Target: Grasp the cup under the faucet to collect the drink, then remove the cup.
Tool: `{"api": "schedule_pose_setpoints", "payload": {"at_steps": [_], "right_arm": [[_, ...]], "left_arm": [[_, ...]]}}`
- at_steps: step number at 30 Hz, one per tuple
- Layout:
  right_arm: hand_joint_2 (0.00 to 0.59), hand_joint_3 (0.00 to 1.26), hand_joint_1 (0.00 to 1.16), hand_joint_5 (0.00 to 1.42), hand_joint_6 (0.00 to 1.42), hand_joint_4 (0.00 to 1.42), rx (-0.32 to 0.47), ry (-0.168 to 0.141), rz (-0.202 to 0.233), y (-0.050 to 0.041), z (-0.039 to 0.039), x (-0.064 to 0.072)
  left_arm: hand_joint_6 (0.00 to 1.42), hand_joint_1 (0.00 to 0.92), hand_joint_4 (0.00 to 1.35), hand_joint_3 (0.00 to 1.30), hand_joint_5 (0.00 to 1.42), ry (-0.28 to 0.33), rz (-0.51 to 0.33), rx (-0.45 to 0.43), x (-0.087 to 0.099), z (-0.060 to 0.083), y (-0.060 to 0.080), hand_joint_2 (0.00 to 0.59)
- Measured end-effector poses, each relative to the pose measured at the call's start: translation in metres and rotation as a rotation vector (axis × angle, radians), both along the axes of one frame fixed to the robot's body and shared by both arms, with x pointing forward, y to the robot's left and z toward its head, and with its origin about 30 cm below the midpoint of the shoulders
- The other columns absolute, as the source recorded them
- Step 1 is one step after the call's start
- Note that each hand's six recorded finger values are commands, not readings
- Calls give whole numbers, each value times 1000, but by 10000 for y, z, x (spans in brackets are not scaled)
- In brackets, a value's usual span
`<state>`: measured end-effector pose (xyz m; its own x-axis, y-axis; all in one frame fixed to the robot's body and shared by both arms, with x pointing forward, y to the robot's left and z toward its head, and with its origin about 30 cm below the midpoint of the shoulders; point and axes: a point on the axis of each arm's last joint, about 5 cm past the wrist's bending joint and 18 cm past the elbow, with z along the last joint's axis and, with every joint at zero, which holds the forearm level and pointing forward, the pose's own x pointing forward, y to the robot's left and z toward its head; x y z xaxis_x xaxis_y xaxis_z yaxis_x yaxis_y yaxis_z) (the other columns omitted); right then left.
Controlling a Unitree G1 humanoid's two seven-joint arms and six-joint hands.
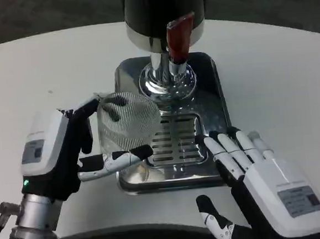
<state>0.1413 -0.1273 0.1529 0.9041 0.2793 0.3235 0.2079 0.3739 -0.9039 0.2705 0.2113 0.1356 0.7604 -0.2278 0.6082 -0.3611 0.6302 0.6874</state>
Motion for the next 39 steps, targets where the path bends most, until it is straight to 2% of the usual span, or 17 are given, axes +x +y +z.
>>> {"api": "schedule_pose_setpoints", "payload": {"at_steps": [10, 14, 18, 24, 28, 36, 39], "right_arm": [[503, 105, 496, 33, 45, 74, -1, 5, -33, -39, 5, 7], [503, 113, 499, 38, 48, 83, 0, 10, -38, -46, 0, -4], [503, 115, 501, 48, 60, 86, 0, 11, -40, -49, 6, -10], [503, 115, 502, 50, 62, 86, 0, 12, -41, -53, 14, -12], [503, 115, 502, 50, 63, 92, 1, 9, -46, -61, 23, -21], [503, 115, 504, 71, 68, 96, 1, 10, -68, -97, 29, -46], [503, 115, 504, 72, 72, 96, 2, 20, -71, -100, 15, -61]], "left_arm": [[1388, 481, 1057, 927, 1258, -23, 14, 21, 254, 26, -133, 124], [1388, 484, 1061, 922, 1258, -19, 16, 35, 326, -5, -217, 122], [1389, 485, 1061, 919, 1258, -2, 30, 38, 421, -25, -336, 122], [1390, 486, 1062, 918, 1258, -24, 17, 28, 511, 12, -523, 121], [1390, 489, 1062, 917, 1258, -17, 4, 30, 552, 32, -640, 118], [1390, 493, 1052, 924, 1258, -10, -12, 48, 549, 8, -687, 113], [1374, 491, 1022, 920, 1230, -9, -9, 52, 549, 6, -680, 87]]}}
